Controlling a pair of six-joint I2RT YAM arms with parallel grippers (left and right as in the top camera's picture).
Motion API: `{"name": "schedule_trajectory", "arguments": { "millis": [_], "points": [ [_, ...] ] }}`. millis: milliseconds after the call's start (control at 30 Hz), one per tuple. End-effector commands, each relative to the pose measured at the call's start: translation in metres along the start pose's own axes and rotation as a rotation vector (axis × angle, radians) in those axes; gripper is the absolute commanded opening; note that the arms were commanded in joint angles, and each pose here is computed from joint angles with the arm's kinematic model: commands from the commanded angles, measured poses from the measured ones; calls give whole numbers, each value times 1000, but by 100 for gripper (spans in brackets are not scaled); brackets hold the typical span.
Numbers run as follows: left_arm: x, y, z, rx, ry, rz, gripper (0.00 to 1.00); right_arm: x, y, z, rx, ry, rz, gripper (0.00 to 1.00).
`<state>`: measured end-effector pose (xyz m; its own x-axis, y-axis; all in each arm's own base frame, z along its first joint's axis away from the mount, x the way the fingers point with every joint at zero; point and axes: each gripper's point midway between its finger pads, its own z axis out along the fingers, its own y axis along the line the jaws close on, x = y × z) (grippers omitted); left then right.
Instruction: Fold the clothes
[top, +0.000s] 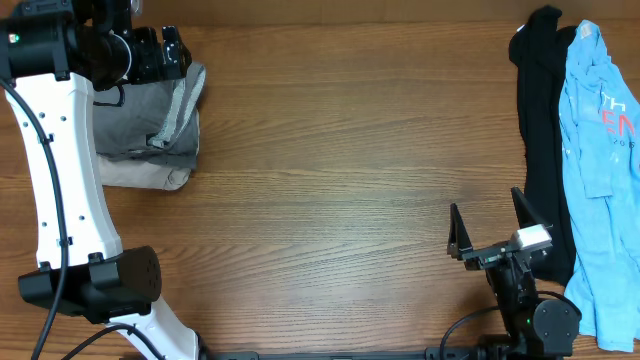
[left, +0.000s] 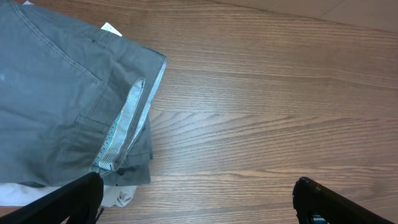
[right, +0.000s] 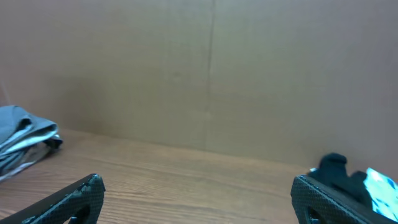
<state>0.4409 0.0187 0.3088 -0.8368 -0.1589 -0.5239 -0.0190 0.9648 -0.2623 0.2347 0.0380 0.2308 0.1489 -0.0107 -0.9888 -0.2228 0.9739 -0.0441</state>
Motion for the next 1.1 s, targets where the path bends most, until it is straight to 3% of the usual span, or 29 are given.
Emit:
{"name": "schedule_trajectory", "arguments": {
  "millis": [0, 167, 1067],
  "points": [
    [-3, -7, -8, 12, -24, 11, 100, 17, -7, 0, 39, 29, 11, 100],
    [-3, -7, -8, 12, -24, 11, 100, 59, -4, -1, 26, 154, 46, 100],
    [-3, -7, -8, 12, -24, 11, 100, 57, -4, -1, 27, 146, 65, 100]
  ]
}}
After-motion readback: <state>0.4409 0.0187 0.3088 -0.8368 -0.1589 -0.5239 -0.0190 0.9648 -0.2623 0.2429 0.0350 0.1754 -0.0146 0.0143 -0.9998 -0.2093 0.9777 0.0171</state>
